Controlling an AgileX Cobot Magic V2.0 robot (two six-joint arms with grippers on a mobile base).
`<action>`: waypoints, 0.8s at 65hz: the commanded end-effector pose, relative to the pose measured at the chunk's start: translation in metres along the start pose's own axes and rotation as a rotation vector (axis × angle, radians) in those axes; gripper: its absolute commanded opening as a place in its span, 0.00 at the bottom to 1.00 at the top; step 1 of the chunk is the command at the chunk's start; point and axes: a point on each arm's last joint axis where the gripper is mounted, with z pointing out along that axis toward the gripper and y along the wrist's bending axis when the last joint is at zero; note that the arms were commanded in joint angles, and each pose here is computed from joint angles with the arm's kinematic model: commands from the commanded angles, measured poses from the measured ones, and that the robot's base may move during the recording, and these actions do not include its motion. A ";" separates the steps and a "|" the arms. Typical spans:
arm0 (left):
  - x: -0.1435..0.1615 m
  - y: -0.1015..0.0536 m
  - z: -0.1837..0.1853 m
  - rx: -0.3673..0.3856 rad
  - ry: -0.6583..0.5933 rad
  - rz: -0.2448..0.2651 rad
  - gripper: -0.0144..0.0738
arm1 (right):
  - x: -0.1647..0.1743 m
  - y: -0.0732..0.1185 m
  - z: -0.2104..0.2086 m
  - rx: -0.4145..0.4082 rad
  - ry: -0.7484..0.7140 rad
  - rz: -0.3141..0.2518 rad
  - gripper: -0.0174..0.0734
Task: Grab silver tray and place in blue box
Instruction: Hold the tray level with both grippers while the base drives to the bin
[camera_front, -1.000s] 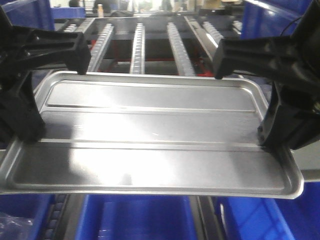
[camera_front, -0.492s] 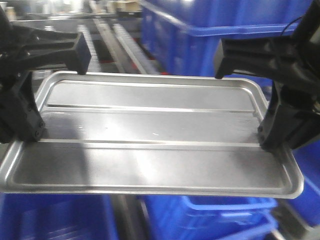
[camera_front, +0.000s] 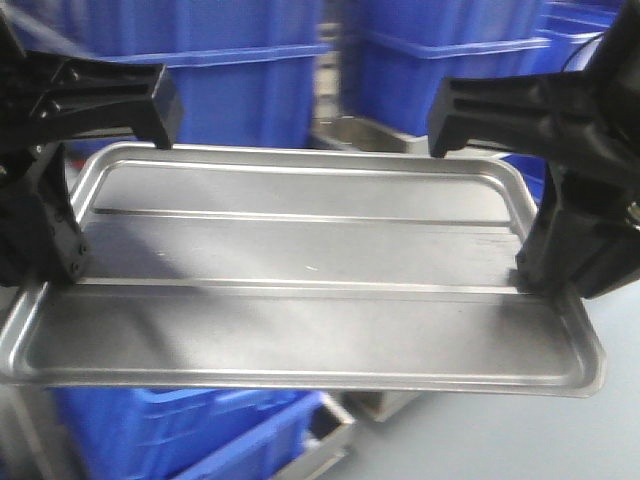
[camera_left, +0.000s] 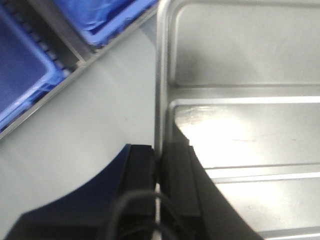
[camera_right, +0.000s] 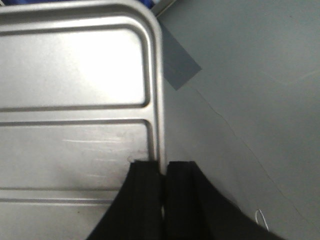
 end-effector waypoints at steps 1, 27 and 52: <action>-0.008 -0.004 -0.012 0.054 -0.058 -0.005 0.15 | -0.010 0.006 -0.010 -0.059 -0.066 -0.016 0.25; -0.008 -0.004 -0.012 0.054 -0.058 -0.005 0.15 | -0.010 0.006 -0.010 -0.059 -0.066 -0.016 0.25; -0.008 -0.004 -0.012 0.054 -0.058 -0.005 0.15 | -0.010 0.006 -0.010 -0.059 -0.066 -0.016 0.25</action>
